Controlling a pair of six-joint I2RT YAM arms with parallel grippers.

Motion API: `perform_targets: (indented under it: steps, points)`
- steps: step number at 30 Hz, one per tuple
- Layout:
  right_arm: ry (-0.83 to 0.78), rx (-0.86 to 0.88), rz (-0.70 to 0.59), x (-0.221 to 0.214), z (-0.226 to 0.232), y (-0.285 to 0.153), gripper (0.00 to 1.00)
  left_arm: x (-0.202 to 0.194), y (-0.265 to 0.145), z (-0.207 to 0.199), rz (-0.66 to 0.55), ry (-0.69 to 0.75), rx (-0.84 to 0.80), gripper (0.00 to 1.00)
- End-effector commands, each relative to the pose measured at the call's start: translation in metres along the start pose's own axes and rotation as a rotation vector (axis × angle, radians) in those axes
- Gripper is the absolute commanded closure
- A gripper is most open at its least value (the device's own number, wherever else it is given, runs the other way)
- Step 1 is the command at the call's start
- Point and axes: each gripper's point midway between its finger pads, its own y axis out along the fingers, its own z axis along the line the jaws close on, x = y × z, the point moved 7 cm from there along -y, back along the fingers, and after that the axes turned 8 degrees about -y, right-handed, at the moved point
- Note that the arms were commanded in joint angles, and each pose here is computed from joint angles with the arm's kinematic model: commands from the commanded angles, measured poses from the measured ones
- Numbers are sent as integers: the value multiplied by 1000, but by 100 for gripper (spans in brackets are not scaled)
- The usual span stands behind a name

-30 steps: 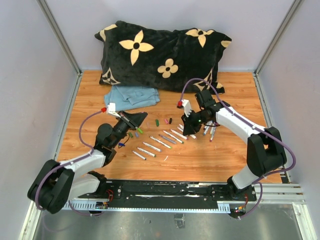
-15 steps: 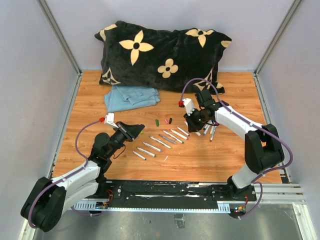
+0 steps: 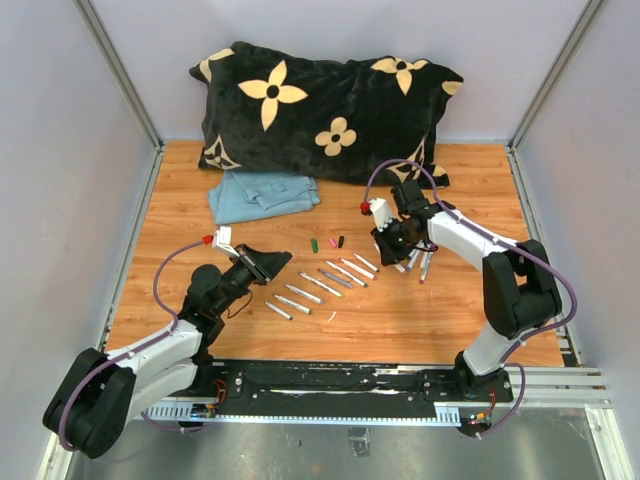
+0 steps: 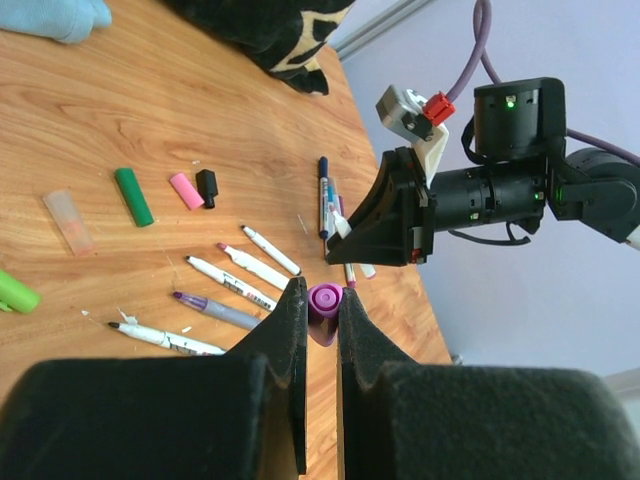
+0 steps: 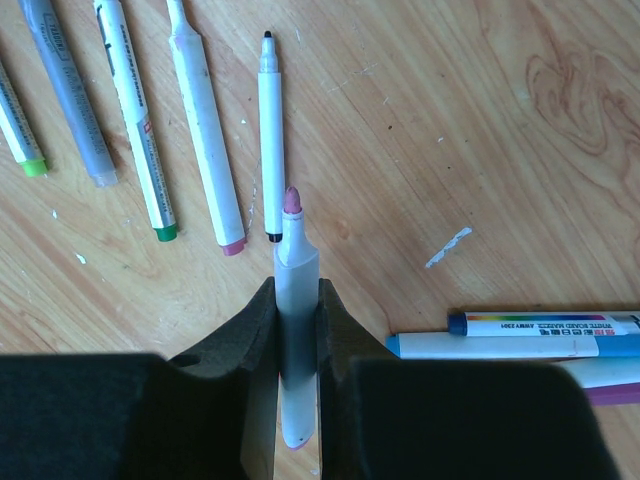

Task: Open the pen caps
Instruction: Place the pen at the center of the board.

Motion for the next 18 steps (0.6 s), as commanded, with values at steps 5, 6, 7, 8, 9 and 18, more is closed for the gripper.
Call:
perform_targets:
  steps: [5, 6, 7, 8, 9, 18]
  points:
    - [52, -27, 21, 0, -11, 5, 93, -1, -2, -3, 5, 1, -34, 100]
    - [56, -27, 24, 0, -11, 6, 92, -1, -2, -3, 6, 1, -33, 100]
    - [64, -25, 27, -1, -12, 7, 93, -1, -2, -3, 6, 1, -34, 100]
    - [71, -24, 30, -1, -13, 8, 93, -1, -2, -3, 6, 0, -33, 100]
    - [76, -22, 35, -2, -13, 10, 93, -1, -2, -3, 6, -1, -33, 100]
    - [104, -25, 64, -5, -16, 19, 93, -2, -2, -5, 21, -11, -47, 100]
